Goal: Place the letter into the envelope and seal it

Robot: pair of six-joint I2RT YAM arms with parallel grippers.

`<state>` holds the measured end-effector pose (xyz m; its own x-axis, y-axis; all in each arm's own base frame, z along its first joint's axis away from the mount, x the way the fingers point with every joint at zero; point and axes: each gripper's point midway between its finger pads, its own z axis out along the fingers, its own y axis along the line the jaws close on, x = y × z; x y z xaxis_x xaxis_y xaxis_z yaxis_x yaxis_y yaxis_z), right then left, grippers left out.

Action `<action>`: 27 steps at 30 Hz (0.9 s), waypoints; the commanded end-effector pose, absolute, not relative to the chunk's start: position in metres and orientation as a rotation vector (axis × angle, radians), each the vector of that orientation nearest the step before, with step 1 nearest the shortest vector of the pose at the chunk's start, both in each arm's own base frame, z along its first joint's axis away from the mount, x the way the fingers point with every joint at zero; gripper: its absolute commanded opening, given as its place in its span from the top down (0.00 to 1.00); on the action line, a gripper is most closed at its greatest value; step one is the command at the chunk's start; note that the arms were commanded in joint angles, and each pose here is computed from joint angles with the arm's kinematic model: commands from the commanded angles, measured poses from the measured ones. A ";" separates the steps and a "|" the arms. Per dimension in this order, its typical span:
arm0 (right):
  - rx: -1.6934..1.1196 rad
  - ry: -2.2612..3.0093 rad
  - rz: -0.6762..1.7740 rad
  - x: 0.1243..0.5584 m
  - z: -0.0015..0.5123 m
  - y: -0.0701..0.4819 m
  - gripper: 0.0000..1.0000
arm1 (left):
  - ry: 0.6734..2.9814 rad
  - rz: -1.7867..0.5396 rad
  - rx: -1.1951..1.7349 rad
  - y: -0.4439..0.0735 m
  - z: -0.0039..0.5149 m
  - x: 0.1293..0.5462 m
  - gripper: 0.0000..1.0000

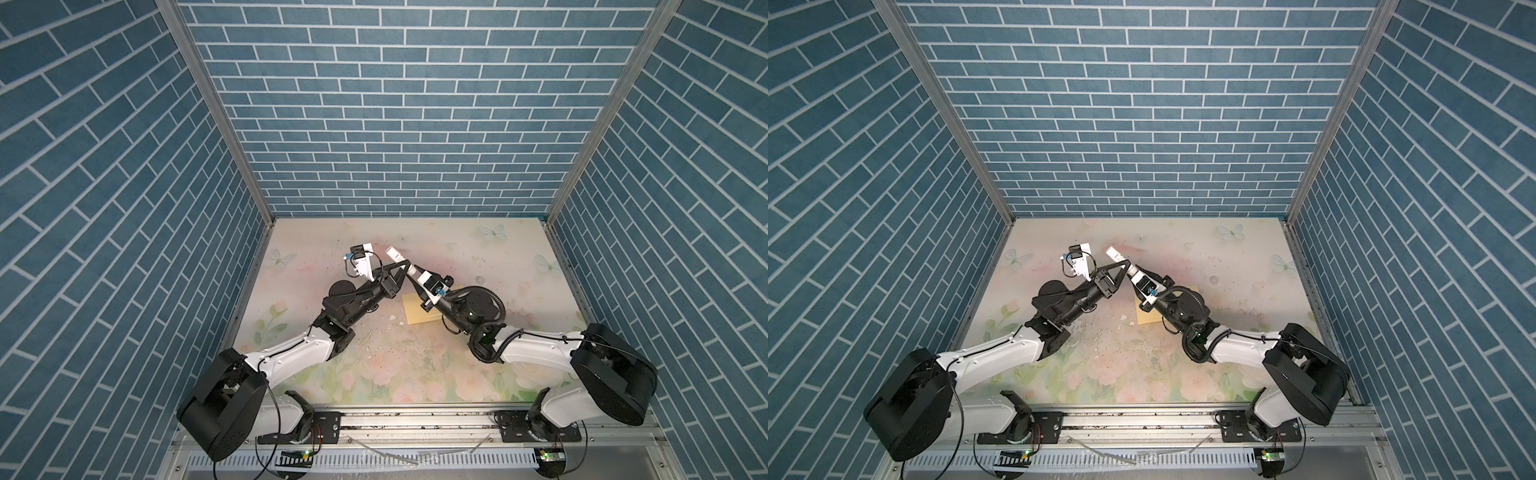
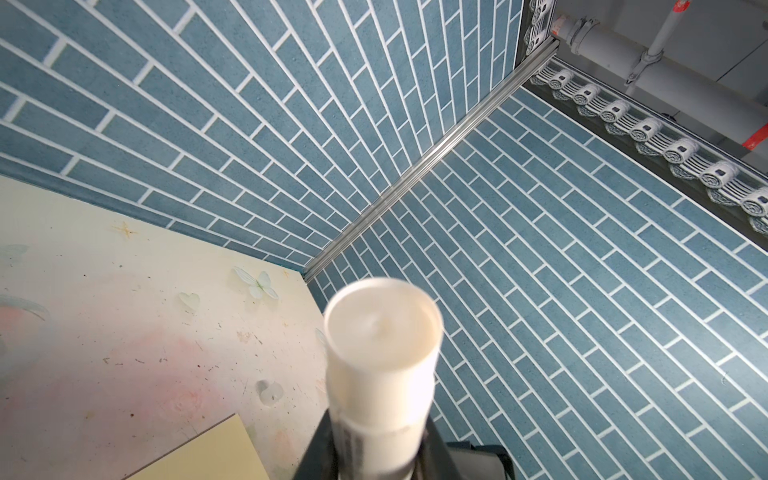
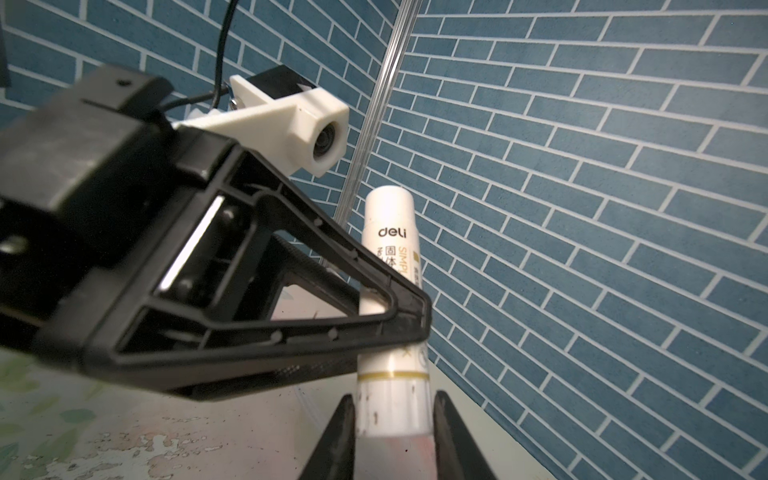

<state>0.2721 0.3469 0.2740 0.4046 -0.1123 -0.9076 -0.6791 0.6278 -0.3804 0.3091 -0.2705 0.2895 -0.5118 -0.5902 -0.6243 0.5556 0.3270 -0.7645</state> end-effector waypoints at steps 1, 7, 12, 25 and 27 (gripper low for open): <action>-0.816 1.047 0.422 0.270 0.304 0.350 0.68 | 1.562 -1.409 -0.022 -0.272 0.291 0.309 1.00; -0.821 1.056 0.434 0.269 0.305 0.350 0.75 | 1.572 -1.410 -0.018 -0.275 0.288 0.310 1.00; -0.810 1.072 0.512 0.263 0.310 0.350 0.93 | 1.581 -1.401 -0.005 -0.276 0.284 0.310 1.00; -0.758 1.281 1.464 0.266 0.343 0.325 1.00 | 1.507 -1.326 0.245 -0.284 0.300 0.293 1.00; -0.762 1.304 1.553 0.266 0.343 0.326 1.00 | 1.504 -1.327 0.257 -0.285 0.301 0.291 1.00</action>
<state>0.2688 0.3345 0.2943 -0.2349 0.1716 -0.9567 -0.9497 0.1694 0.2635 0.2994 -0.2795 0.3088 -0.4227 -0.5233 -0.7399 0.6898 0.3437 -0.6372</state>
